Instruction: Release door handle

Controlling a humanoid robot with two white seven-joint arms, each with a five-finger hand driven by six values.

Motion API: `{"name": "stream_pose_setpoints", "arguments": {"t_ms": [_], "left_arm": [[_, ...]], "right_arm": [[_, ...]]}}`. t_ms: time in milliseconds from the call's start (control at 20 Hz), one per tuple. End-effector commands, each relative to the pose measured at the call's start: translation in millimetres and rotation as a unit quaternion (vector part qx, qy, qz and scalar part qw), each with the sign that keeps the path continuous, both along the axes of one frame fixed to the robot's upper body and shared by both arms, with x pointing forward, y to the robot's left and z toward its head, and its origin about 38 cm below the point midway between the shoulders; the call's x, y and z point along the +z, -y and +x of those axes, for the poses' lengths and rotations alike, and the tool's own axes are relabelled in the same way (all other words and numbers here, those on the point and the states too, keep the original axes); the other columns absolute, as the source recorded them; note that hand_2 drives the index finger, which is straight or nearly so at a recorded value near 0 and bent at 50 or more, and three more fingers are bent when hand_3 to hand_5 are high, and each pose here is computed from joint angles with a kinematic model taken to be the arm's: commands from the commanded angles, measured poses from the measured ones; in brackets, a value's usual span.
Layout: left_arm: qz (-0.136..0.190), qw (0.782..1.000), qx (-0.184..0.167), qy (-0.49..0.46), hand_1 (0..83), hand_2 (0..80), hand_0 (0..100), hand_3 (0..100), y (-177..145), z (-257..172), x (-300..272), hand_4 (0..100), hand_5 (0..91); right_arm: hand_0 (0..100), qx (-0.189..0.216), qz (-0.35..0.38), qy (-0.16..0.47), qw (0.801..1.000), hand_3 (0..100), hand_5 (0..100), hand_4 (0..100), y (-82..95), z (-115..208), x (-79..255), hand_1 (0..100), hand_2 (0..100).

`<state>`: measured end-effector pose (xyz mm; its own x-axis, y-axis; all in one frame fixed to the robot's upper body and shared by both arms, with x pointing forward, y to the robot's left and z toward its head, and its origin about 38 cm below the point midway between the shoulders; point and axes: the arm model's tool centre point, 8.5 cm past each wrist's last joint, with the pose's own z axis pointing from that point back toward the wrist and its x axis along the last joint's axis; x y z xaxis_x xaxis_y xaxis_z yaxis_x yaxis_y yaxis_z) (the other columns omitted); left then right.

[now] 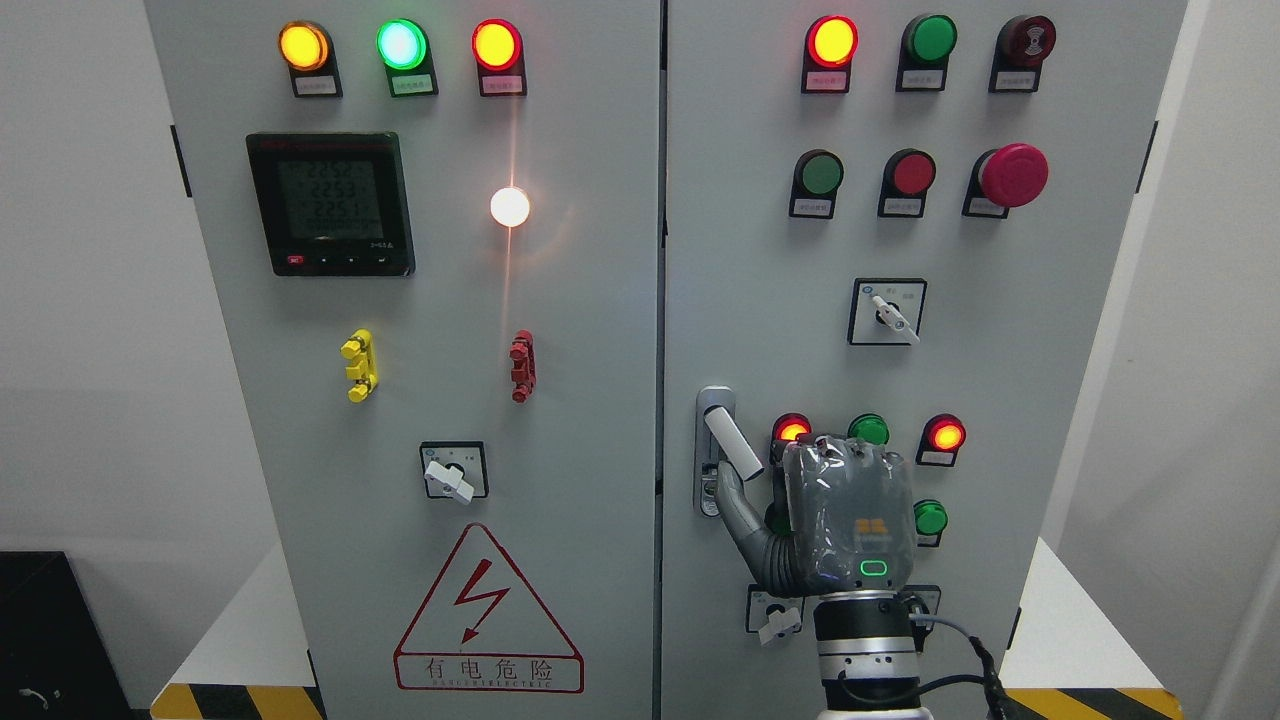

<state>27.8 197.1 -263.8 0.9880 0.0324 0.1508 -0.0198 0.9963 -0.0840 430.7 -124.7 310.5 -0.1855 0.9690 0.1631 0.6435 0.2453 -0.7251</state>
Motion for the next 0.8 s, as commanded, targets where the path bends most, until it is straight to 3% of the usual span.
{"name": "stream_pose_setpoints", "arguments": {"t_ms": [0, 751], "left_arm": [[0.000, 1.000, 0.000, -0.004, 55.6, 0.0, 12, 0, 0.0, -5.8, -0.2, 0, 0.0], [0.000, 1.000, 0.000, -0.004, 55.6, 0.0, 12, 0, 0.0, -5.8, -0.2, 0, 0.0]], "right_arm": [[54, 0.000, 0.000, -0.005, 1.000, 100, 100, 98, 0.8, 0.6, -1.3, 29, 98], [54, -0.008, 0.005, 0.003, 1.000, 100, 100, 98, 7.1, -0.1, 1.0, 30, 98]]}}
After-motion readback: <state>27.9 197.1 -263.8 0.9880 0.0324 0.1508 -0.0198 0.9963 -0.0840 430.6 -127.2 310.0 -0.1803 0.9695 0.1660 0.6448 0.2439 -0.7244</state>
